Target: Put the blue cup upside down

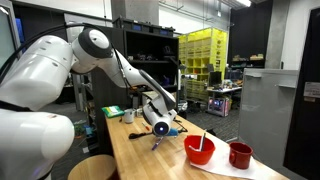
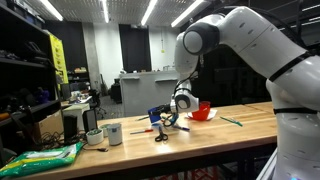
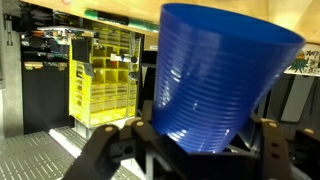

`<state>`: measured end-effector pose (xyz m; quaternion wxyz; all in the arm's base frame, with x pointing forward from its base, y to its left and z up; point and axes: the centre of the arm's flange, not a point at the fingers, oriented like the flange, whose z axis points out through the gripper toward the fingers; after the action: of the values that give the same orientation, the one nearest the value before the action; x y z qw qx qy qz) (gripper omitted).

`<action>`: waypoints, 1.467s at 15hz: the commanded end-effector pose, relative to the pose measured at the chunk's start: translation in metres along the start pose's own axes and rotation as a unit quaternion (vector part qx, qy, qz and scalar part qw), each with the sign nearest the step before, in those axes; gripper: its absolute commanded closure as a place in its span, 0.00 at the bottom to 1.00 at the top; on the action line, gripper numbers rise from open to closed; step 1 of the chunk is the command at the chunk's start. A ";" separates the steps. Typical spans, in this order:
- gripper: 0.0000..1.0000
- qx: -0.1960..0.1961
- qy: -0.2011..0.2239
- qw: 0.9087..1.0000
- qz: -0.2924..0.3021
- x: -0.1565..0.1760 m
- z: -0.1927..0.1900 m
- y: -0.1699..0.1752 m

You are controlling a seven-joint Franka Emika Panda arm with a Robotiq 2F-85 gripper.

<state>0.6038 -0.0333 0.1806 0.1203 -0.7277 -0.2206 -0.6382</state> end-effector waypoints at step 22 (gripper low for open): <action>0.00 -0.007 -0.001 0.997 -0.079 0.066 -0.024 -0.021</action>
<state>0.6075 -0.0335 0.2307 0.0756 -0.7103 -0.2690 -0.6460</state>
